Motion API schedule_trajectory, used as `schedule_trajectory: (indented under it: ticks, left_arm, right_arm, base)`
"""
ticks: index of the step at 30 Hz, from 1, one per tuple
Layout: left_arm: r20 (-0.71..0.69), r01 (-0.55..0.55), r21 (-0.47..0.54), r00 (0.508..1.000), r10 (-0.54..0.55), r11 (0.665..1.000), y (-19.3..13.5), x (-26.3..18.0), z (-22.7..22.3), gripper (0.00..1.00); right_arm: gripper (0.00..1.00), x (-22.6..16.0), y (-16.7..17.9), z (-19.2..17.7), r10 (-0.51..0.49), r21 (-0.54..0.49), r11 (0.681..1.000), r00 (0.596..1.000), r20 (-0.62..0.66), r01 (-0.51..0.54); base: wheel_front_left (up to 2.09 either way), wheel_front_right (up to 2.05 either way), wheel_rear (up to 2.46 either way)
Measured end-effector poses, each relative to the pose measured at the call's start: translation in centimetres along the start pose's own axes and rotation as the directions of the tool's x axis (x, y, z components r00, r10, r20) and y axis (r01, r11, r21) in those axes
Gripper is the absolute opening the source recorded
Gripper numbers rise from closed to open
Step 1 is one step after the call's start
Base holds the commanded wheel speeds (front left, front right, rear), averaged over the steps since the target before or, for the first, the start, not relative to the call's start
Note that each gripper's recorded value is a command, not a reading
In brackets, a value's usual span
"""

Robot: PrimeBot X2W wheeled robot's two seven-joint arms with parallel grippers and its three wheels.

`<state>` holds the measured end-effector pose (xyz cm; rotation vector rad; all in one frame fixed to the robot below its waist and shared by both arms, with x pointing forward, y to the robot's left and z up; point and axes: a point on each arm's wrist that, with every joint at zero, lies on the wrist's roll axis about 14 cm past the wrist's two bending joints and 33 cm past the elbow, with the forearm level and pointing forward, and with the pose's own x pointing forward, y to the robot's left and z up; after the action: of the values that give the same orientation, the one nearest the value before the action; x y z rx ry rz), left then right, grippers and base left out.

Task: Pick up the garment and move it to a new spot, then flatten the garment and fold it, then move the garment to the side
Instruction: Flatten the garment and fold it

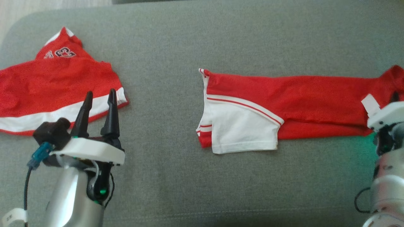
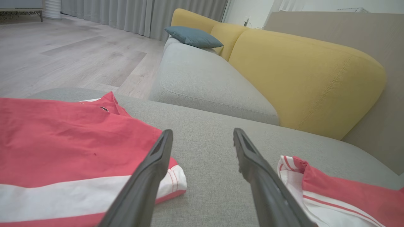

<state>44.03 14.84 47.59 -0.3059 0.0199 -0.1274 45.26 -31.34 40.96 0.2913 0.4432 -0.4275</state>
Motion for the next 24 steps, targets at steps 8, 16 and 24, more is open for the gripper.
schedule_trajectory:
  ticks: [8,16,24]
  left_arm:
    - [0.002,-0.011,-0.019,1.000,0.011,1.000,-0.5,-2.7,0.2,1.00]
    - [0.046,-0.027,-0.022,0.999,0.028,0.999,-0.4,-5.1,1.7,1.00]
    - [0.057,-0.071,-0.025,0.996,0.072,0.997,0.8,-7.0,2.0,1.00]
  right_arm:
    - [0.00,-2.0,6.3,4.3,0.186,-0.001,0.982,0.977,0.103,-0.186]
    - [0.00,-6.3,16.0,4.5,0.475,0.047,0.875,0.874,0.102,-0.481]
    - [0.00,-11.5,23.6,-0.6,0.697,0.094,0.711,0.716,0.040,-0.697]
  base:
    - [0.00,0.00,0.00]
    - [0.00,0.00,0.00]
    - [0.00,0.00,0.00]
